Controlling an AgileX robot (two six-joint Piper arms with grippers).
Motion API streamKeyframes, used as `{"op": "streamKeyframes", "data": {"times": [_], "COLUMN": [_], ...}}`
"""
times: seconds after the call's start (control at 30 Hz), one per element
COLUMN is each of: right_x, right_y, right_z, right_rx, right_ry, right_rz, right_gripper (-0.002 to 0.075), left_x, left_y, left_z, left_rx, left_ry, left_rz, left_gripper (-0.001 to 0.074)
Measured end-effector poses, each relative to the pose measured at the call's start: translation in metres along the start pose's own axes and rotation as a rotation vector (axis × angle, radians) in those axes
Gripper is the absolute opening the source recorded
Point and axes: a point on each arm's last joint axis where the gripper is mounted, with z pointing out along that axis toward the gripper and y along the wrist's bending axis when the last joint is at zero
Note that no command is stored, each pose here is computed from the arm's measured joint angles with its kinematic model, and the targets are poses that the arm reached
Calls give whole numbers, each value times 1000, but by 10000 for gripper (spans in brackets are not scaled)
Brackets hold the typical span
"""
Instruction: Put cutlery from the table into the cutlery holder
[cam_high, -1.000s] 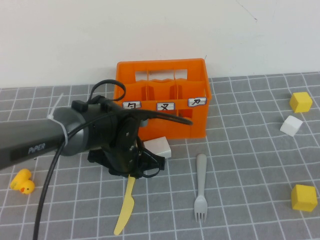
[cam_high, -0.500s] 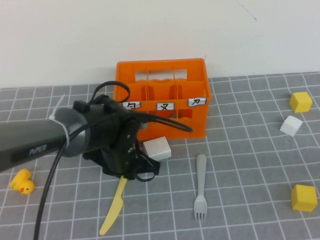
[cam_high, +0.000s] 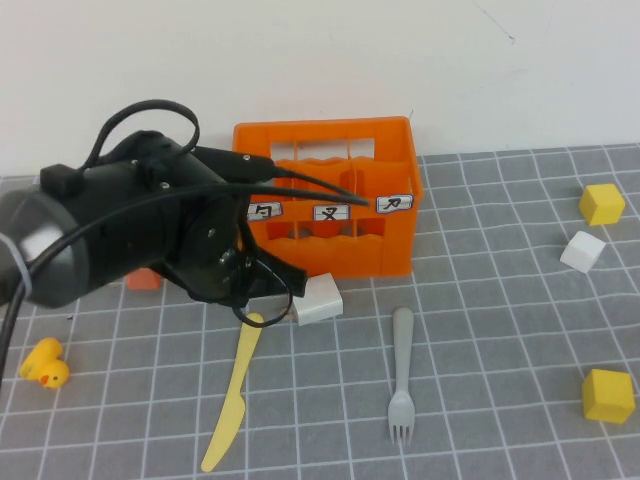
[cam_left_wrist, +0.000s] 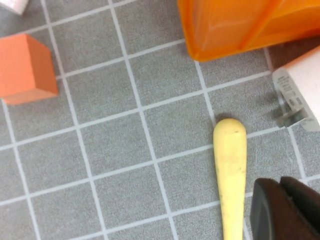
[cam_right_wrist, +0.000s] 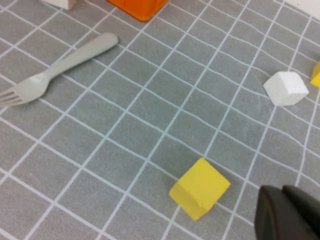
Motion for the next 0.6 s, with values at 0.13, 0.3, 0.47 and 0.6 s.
{"op": "streamKeyframes", "data": {"times": [0.13, 0.3, 0.47, 0.6], "right_x": [0, 0, 0, 0], "right_y": [0, 0, 0, 0], "right_z": [0, 0, 0, 0], "right_rx": [0, 0, -2, -4], "right_ry": [-1, -1, 0, 0], "right_rz": [2, 2, 2, 2], "right_gripper": [-3, -3, -3, -3], "left_x": [2, 8, 15, 18], "left_y": [-1, -6, -9, -11], "left_z": [6, 28, 53, 66], "left_rx": [-3, -3, -23, -32], "left_ry": [21, 83, 148, 173], "left_rz": [-6, -20, -11, -11], "left_gripper": [1, 34, 199, 279]}}
